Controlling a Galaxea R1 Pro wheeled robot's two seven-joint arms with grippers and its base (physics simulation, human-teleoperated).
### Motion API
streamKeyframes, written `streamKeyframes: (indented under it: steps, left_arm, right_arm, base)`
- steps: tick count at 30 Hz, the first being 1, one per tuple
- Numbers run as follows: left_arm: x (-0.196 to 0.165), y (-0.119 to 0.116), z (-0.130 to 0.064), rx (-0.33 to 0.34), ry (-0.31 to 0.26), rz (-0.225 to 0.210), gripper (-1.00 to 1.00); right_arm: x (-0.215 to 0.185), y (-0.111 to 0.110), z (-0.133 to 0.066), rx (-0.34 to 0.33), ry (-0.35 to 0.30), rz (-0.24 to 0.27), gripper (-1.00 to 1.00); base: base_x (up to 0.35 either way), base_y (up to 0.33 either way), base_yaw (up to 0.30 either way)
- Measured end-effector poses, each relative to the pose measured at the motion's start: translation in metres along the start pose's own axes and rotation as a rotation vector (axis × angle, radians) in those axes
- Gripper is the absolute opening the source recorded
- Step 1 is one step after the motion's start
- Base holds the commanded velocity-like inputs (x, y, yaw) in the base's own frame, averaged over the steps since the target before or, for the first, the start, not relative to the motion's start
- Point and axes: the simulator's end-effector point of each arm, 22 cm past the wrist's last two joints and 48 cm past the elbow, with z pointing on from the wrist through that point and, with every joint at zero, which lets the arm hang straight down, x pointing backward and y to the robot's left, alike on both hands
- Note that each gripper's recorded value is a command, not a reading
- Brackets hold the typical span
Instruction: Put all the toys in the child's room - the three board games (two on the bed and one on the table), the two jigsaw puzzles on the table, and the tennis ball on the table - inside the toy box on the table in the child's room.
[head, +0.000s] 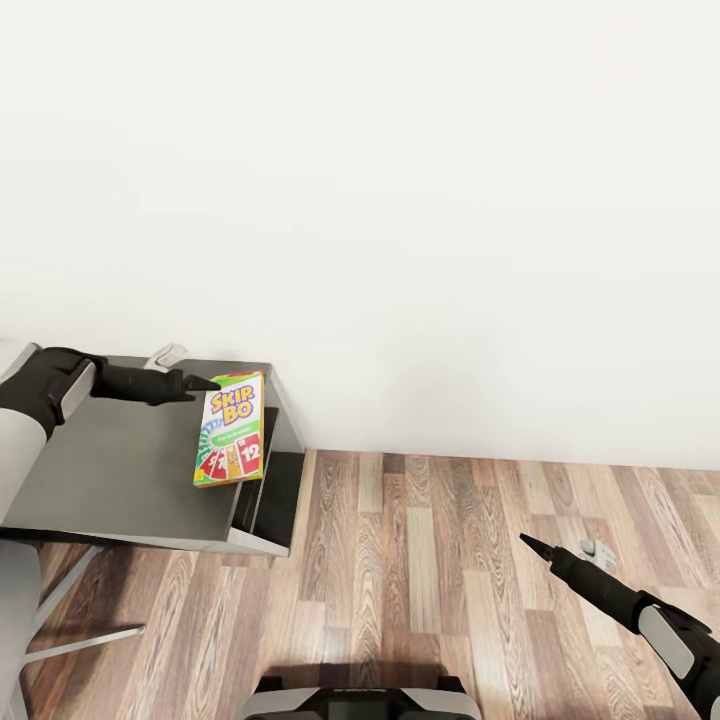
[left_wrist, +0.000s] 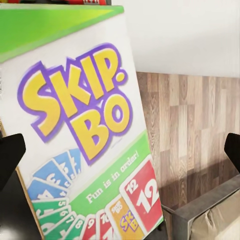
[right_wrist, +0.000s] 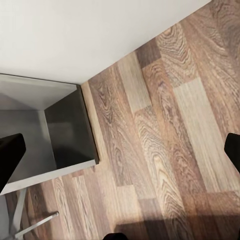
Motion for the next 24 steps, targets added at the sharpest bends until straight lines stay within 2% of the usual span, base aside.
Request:
streamKeyframes:
  steps: [24]
  left_arm:
    - [-0.011, -0.013, -0.018, 0.004, -0.031, 0.020, 1.00]
  right_arm:
    - [-0.012, 0.013, -0.004, -0.020, -0.025, -0.011, 1.00]
  base:
    - [0.000, 0.000, 0.000]
